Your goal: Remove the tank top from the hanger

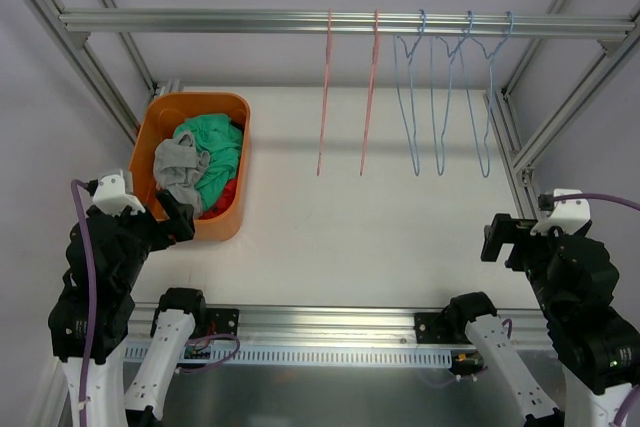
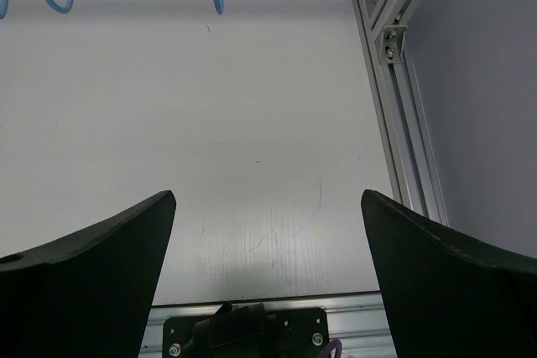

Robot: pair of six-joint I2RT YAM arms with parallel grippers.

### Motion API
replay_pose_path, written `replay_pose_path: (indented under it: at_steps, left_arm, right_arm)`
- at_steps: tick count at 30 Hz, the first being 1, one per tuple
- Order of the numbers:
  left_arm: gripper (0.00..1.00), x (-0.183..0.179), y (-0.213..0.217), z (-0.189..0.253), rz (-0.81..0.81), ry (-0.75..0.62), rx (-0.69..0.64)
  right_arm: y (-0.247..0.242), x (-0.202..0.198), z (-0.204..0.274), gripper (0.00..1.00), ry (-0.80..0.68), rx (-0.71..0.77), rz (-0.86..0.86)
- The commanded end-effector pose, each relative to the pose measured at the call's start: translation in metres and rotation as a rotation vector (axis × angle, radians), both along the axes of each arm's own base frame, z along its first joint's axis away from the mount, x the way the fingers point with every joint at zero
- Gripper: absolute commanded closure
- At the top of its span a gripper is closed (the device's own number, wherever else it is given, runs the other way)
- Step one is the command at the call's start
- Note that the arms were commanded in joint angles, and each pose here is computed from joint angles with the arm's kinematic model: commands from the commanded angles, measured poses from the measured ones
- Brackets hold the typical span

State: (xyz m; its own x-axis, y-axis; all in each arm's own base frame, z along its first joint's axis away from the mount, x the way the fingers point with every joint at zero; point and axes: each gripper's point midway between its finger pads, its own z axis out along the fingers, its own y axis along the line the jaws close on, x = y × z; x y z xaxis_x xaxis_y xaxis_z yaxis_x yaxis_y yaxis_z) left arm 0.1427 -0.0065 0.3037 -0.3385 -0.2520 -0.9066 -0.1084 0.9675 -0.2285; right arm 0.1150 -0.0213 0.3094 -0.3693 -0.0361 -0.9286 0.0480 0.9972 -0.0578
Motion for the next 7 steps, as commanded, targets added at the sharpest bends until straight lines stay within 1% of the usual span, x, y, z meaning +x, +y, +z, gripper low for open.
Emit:
replay_pose_path:
  at_steps: [1,7]
  left_arm:
    - [0.01,0.0038,-0.0006,0.0018,-0.009,-0.009,0.009]
    - [0.01,0.0062,-0.0024,-0.0014,-0.017,0.002,0.005]
  right_arm:
    - [-0.0014,0.0056,0.0046,0.01,-0.005,-0.008,-0.011]
    - [-0.0007,0.0064,0.0006,0.01,0.006,-0.009,-0.009]
